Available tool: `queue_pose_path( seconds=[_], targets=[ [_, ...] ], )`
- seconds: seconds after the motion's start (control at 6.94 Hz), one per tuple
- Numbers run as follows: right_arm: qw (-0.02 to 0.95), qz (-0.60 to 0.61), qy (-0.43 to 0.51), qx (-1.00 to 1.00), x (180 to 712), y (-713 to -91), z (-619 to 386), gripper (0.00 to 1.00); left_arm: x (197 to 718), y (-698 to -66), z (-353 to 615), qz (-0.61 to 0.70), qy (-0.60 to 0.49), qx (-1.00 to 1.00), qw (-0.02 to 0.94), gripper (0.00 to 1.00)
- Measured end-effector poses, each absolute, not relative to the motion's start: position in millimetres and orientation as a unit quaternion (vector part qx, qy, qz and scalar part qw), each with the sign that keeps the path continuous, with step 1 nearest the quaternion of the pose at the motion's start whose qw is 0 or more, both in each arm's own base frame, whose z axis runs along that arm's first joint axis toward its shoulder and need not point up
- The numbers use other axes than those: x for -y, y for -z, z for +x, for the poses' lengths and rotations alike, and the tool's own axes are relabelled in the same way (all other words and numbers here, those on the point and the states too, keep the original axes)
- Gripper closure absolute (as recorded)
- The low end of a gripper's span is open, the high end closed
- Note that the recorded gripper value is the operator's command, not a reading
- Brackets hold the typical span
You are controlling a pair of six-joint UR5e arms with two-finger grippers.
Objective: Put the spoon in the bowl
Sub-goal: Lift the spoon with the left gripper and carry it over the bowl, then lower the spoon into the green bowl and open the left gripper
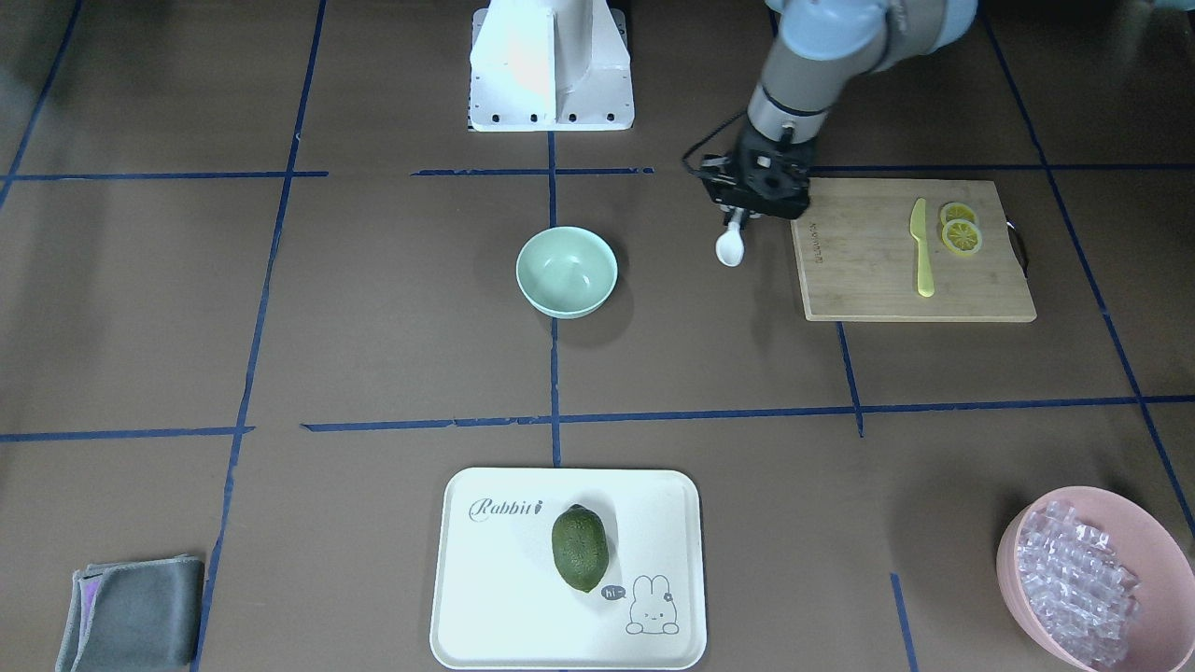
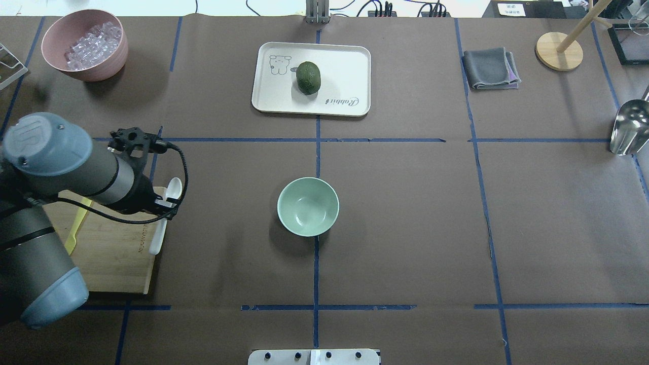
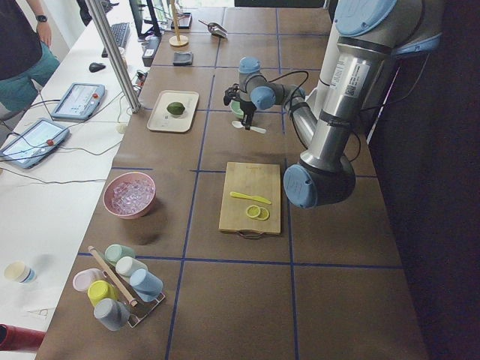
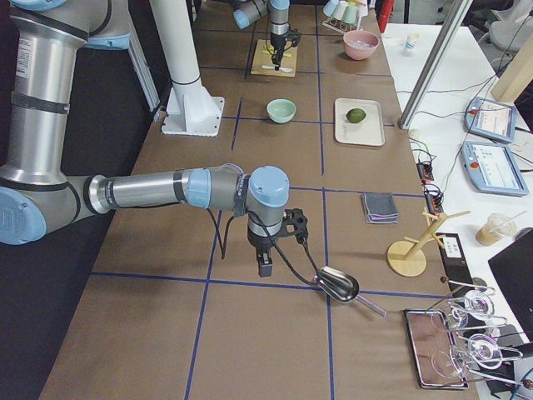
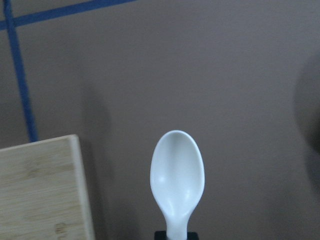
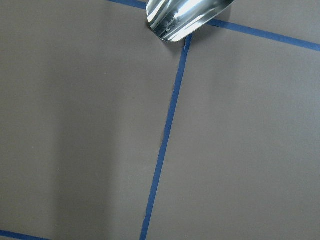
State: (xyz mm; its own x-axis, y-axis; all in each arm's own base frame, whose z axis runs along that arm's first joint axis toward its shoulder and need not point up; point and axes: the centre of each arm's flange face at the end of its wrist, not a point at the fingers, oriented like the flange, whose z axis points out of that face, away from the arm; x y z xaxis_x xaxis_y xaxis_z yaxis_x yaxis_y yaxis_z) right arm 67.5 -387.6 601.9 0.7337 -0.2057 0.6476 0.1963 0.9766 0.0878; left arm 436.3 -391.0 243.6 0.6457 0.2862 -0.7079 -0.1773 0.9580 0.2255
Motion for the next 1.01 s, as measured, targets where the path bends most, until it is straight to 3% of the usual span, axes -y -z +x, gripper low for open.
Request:
queue_pose_path(
  seconds=[0.43,0.72,0.86,1.01],
  targets=[
    [0.931,0.006,0.107,0.349,387.6,-601.8,67.2,0.0,419.6,-156.8,543.1,0.071,-0.143,-0.386,0.908,1.0],
    [0.931,0.006,0.107,0.349,387.5,-601.8,67.2,0.0,416.8,-147.6,576.2,0.066,-0.155,-0.376,0.911,0.91],
    [0.931,0.006,0.107,0.35,387.6,-602.0,67.1,0.0,411.4,-150.8,586.6,0.06,-0.161,-0.372,0.912,0.81],
    [0.931,0.006,0.107,0.35,387.6,-601.9,67.0,0.0,407.4,-154.7,594.8,0.056,-0.166,-0.369,0.913,0.43]
  ],
)
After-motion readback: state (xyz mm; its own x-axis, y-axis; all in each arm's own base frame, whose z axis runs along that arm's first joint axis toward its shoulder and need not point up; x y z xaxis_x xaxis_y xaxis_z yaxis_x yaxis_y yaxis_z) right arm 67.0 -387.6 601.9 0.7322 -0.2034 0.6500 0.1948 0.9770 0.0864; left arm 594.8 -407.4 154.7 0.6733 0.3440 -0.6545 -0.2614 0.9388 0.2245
